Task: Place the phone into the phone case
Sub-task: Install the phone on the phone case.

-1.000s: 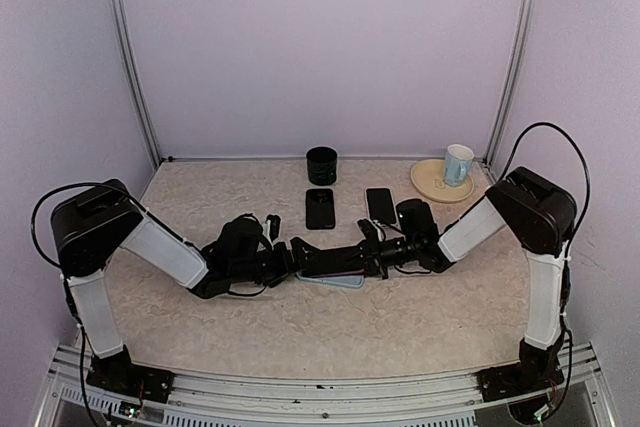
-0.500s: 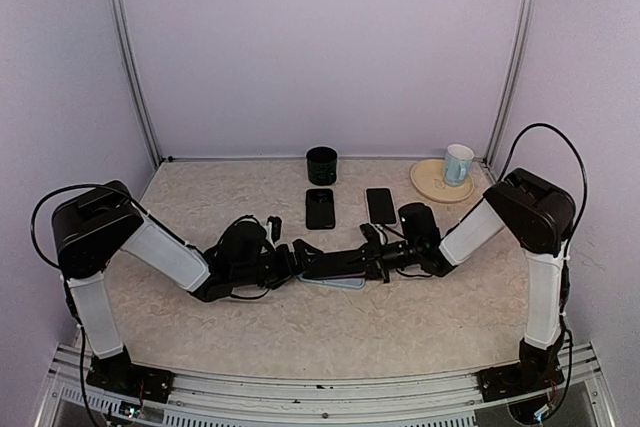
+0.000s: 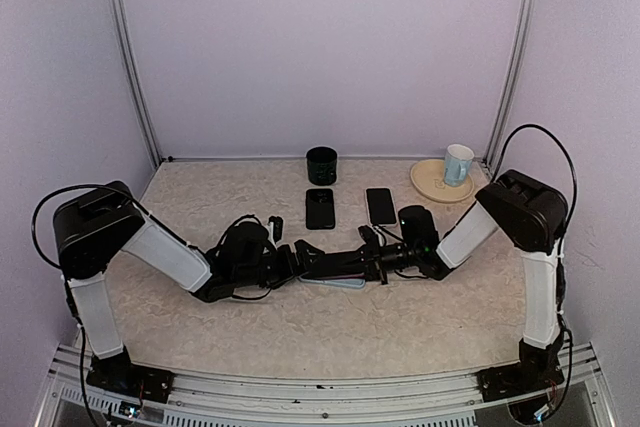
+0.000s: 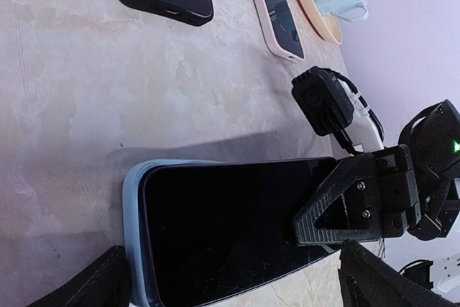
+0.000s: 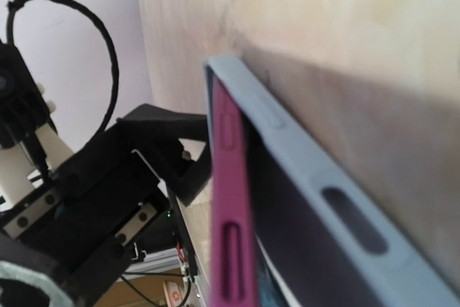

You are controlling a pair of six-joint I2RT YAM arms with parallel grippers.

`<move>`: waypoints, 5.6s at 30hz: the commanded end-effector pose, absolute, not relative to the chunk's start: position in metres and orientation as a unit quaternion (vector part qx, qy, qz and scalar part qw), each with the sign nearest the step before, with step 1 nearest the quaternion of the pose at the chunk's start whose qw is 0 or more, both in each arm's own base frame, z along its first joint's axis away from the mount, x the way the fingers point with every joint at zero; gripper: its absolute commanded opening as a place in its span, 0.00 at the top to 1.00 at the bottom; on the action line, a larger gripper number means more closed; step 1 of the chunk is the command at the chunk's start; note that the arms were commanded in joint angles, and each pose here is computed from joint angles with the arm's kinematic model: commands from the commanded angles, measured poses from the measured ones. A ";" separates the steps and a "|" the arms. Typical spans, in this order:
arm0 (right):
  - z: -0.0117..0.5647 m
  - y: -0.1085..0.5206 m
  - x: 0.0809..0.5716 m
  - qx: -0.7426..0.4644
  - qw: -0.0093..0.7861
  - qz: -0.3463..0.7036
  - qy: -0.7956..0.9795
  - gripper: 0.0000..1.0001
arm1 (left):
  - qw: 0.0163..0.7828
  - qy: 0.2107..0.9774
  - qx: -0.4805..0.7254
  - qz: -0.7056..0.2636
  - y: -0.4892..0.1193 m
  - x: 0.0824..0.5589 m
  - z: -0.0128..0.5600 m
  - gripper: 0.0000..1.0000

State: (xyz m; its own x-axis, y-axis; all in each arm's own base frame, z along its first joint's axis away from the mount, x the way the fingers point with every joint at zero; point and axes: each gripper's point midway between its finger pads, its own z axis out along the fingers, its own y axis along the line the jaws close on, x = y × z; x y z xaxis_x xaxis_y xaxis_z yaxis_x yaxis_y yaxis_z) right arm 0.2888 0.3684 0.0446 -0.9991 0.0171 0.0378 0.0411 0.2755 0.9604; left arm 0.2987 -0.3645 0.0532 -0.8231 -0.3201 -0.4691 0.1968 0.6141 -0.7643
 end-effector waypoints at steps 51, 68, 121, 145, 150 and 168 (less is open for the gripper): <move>0.103 0.391 0.276 0.149 -0.072 -0.671 -0.723 1.00 | 0.279 0.838 -0.003 -0.468 -0.354 0.299 0.070 0.04; 0.100 0.389 0.265 0.194 -0.079 -0.668 -0.714 1.00 | 0.270 0.773 0.058 -0.572 -0.374 0.279 0.112 0.23; 0.146 0.381 0.249 0.263 -0.120 -0.673 -0.681 1.00 | 0.313 0.683 0.163 -0.639 -0.393 0.235 0.204 0.41; 0.139 0.378 0.244 0.278 -0.122 -0.665 -0.683 1.00 | 0.314 0.661 0.181 -0.657 -0.396 0.223 0.214 0.68; 0.139 0.378 0.243 0.279 -0.122 -0.664 -0.683 1.00 | 0.313 0.659 0.184 -0.658 -0.396 0.221 0.214 0.74; 0.142 0.378 0.242 0.281 -0.124 -0.665 -0.681 1.00 | 0.311 0.652 0.188 -0.665 -0.397 0.216 0.217 0.92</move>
